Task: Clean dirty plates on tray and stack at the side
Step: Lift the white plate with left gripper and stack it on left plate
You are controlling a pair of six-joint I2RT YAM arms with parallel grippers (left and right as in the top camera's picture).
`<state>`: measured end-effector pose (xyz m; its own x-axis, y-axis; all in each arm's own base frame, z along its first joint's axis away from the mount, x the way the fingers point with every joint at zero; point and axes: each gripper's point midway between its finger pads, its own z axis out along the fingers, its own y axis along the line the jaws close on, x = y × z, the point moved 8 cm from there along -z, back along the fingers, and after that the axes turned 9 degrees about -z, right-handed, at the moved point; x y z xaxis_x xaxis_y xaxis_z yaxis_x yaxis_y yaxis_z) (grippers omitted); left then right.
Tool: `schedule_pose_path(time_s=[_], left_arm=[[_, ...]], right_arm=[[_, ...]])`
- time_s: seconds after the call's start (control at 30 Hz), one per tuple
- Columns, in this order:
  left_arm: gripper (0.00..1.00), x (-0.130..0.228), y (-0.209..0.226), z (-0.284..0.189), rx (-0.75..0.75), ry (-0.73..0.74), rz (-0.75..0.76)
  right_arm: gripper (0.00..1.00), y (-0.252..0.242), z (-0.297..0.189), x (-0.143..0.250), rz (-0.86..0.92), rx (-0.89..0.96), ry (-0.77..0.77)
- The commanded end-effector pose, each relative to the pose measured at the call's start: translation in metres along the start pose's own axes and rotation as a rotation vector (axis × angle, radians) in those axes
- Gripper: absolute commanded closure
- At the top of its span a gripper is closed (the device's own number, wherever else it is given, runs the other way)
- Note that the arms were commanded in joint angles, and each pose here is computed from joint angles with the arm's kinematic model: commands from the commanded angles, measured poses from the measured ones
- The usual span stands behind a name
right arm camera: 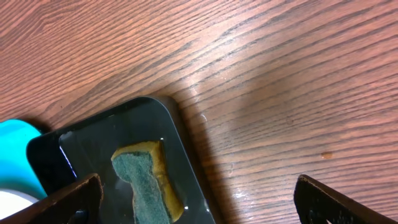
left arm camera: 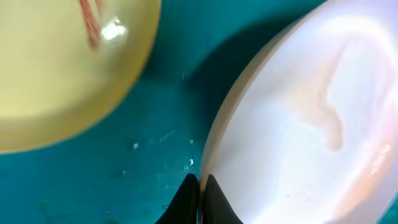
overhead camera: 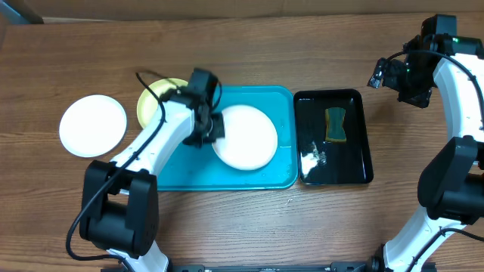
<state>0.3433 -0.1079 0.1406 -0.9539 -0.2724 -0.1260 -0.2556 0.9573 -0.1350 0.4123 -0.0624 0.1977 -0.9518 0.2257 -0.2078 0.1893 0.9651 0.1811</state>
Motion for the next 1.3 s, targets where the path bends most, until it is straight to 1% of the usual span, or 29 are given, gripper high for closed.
schedule_pose_path(time_s=[0.0,0.2,0.37,0.67,0.77,0.83,1.0,1.27], left_arm=[[0.96,-0.026,-0.013,-0.045,0.017,-0.125,0.014],[0.96,-0.040,-0.038,-0.082,0.061,-0.227,0.055],[0.96,-0.035,-0.062,-0.094,0.040,-0.316,0.114],[0.96,0.009,-0.131,-0.103,-0.011,-0.507,0.290],[0.96,0.027,-0.151,-0.108,-0.030,-0.584,0.338],[0.96,0.040,-0.163,-0.114,-0.059,-0.660,0.364],[0.96,0.067,-0.187,-0.128,-0.116,-0.817,0.446],[0.96,0.099,-0.211,-0.146,-0.195,-0.992,0.567]], right_arm=[[0.00,0.001,-0.009,-0.003,0.000,-0.001,-0.031],[0.00,0.001,-0.009,-0.003,0.000,-0.001,-0.031],[0.00,0.001,-0.009,-0.003,0.000,-0.001,-0.031],[0.00,0.001,-0.009,-0.003,0.000,-0.001,-0.031],[0.00,0.001,-0.009,-0.003,0.000,-0.001,-0.031],[0.00,0.001,-0.009,-0.003,0.000,-0.001,-0.031],[0.00,0.001,-0.009,-0.003,0.000,-0.001,-0.031],[0.00,0.001,-0.009,-0.003,0.000,-0.001,-0.031]])
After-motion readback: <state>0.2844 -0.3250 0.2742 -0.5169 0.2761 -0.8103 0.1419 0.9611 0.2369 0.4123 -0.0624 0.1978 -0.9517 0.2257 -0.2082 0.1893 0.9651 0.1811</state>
